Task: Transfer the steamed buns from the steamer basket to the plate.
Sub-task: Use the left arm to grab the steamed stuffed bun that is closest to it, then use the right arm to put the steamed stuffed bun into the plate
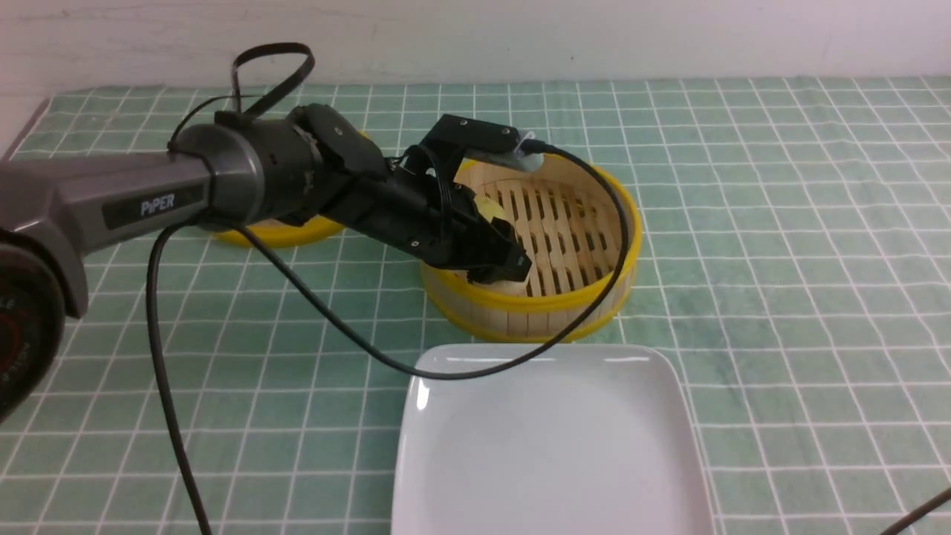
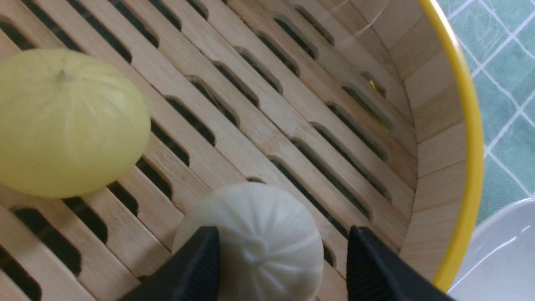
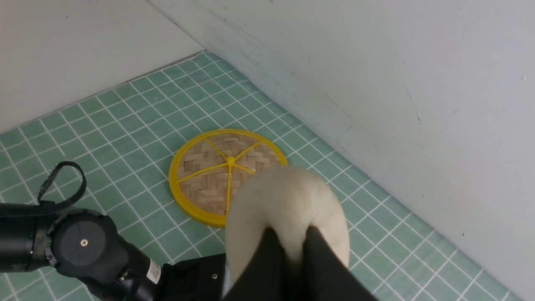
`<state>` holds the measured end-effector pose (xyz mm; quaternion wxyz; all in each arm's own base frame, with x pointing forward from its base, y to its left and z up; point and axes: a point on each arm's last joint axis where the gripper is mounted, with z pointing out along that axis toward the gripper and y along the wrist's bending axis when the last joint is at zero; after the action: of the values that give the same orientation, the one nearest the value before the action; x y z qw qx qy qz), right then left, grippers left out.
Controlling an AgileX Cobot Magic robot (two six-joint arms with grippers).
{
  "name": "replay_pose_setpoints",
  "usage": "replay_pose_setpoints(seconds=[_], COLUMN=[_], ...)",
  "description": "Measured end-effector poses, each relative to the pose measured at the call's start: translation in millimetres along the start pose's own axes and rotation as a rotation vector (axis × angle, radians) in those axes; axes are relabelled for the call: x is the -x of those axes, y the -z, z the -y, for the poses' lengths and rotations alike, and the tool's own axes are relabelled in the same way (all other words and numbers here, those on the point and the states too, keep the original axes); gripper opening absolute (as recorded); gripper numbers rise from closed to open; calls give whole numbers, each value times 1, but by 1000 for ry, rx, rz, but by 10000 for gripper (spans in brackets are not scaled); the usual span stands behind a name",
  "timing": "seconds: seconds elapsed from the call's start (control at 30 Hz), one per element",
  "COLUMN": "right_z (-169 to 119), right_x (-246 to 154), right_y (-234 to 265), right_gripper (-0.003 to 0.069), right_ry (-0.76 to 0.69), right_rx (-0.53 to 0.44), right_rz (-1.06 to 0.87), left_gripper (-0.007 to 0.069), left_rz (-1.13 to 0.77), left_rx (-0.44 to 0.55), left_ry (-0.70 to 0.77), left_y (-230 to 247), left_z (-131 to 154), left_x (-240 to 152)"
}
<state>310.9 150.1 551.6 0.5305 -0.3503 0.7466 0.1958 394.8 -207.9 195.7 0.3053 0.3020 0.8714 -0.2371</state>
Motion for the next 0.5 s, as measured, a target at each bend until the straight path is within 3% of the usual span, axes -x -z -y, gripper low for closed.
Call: replay_pose_setpoints(seconds=[0.13,0.23,0.33,0.5], right_z=[-1,-2,-3,-3], right_x=[0,1,1,1], right_y=[0,0,0,0], right_gripper=[33,33,33,33], right_ry=[-1,-6,-9,-9], right_rx=[11,24,35,36], right_rz=[4,10,15,15], left_gripper=[287,83,30,25], left_rz=[17,16,23,72], left_rx=[22,25,26,24], left_ry=[4,5,3,-24], left_y=[-1,-2,0,23], left_z=[-2,-3,-2,7], left_x=[1,0,2,16])
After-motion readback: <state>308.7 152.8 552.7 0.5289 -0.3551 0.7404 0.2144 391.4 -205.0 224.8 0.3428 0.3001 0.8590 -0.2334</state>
